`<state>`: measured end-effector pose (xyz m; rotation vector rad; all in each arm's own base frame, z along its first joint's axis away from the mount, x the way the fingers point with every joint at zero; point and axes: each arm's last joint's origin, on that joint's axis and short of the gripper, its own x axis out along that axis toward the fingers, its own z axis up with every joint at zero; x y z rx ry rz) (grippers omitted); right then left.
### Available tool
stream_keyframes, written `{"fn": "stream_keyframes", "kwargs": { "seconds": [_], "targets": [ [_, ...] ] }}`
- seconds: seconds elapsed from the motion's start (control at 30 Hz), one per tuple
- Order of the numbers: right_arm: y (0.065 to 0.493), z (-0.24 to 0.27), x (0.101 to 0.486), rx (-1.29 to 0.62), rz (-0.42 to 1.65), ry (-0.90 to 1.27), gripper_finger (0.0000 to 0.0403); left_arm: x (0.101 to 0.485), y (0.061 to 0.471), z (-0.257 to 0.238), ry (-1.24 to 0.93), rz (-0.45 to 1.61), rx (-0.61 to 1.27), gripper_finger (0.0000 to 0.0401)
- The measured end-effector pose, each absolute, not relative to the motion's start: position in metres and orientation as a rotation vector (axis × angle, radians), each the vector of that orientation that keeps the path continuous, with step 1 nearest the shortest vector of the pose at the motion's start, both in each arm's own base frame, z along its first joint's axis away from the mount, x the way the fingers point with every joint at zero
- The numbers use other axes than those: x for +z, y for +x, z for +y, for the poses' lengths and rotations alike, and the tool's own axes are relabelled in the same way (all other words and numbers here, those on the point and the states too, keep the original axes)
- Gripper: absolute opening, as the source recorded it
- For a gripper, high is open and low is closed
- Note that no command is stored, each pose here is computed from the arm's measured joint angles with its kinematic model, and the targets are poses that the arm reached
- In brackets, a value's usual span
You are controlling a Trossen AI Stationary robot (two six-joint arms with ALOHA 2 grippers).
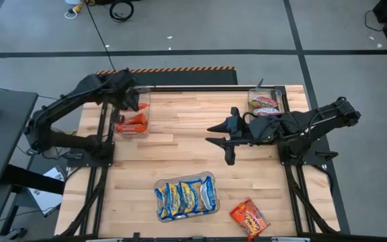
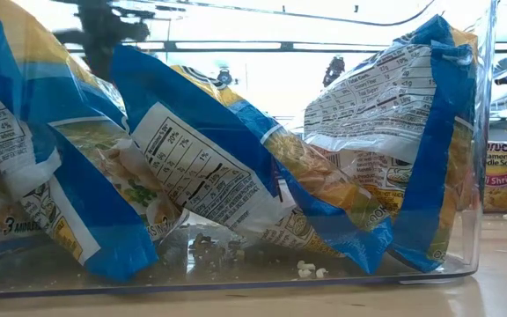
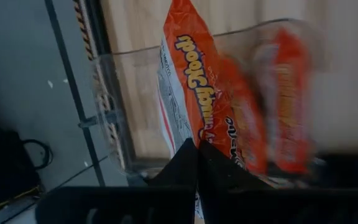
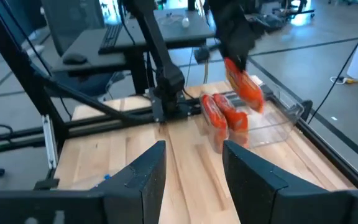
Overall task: Sort Maruchan noodles
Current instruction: Put the orange noodle pack into the top left transparent bin
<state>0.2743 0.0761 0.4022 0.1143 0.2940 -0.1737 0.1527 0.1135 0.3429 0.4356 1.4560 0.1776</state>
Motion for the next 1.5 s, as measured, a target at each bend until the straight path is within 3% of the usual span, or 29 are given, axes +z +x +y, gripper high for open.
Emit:
{"fn": "stream_keyframes", "kwargs": {
  "seconds": [0.47,0.83,1.07,1.3,1.5],
  "targets": [
    [0.280,0.056,0.404,-0.237,0.277,0.094,0.0163,0.272,0.135,0.153,0.324,1.366,0.071,0.0004],
    [0.289,-0.002,0.409,-0.197,0.244,0.020,0.0163,0.237,0.140,0.179,0.119,1.328,0.072,0.0004],
    [0.286,-0.051,0.414,-0.186,0.210,-0.038,0.0163,0.235,0.157,0.202,-0.076,1.335,0.258,0.0004],
    [0.275,-0.094,0.414,-0.203,0.201,-0.036,0.0163,0.249,0.170,0.228,-0.033,1.345,0.500,0.0004],
    [0.269,-0.110,0.414,-0.211,0.199,-0.024,0.0163,0.231,0.175,0.247,-0.028,1.396,0.622,0.0007]
  ]
}}
